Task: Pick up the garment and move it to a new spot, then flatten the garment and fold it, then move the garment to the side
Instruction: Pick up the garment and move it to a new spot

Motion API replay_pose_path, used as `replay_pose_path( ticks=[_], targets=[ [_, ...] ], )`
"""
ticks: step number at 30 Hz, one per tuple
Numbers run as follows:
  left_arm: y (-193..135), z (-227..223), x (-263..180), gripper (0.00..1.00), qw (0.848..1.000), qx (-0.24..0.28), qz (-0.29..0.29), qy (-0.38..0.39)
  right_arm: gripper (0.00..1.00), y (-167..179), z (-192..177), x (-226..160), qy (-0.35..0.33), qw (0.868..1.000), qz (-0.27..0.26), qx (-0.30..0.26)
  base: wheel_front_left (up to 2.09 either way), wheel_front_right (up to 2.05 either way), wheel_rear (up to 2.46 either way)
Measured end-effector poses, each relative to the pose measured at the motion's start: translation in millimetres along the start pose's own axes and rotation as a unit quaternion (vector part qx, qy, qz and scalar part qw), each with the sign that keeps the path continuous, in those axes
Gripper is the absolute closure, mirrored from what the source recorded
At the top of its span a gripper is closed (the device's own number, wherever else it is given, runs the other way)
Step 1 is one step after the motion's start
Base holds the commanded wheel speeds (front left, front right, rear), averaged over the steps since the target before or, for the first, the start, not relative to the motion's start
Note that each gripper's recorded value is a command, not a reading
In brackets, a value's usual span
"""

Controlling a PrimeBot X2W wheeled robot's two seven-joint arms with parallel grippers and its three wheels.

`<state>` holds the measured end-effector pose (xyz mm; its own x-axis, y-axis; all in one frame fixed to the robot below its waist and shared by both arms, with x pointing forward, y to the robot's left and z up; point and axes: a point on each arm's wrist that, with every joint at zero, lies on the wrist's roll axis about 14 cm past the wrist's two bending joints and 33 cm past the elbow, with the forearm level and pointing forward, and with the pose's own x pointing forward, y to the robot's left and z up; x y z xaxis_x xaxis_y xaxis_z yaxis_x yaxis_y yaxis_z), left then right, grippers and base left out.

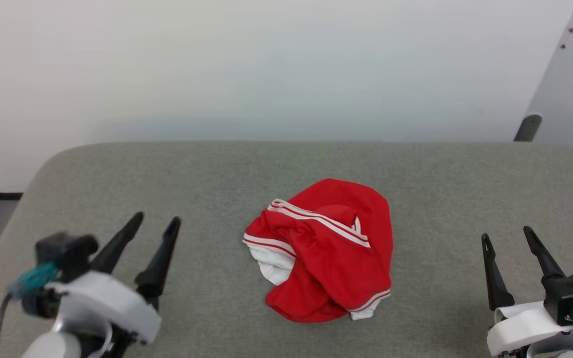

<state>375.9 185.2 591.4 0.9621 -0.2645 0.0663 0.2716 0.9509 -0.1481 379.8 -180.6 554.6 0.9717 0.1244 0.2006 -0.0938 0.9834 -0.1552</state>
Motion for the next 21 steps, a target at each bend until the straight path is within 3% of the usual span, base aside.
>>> replay_pose_path(
  ticks=[7,21],
  targets=[
    [30,-2,-32,0.0,0.998,0.009,0.043,-0.046,0.0,7,4,0,-0.005,1.0,0.012,-0.001,0.0,0.0,0.0],
    [68,-21,-74,0.0,0.992,0.024,0.104,-0.063,0.0,10,9,-4,-0.013,1.0,0.013,0.0,0.0,0.0,0.0]
  ],
)
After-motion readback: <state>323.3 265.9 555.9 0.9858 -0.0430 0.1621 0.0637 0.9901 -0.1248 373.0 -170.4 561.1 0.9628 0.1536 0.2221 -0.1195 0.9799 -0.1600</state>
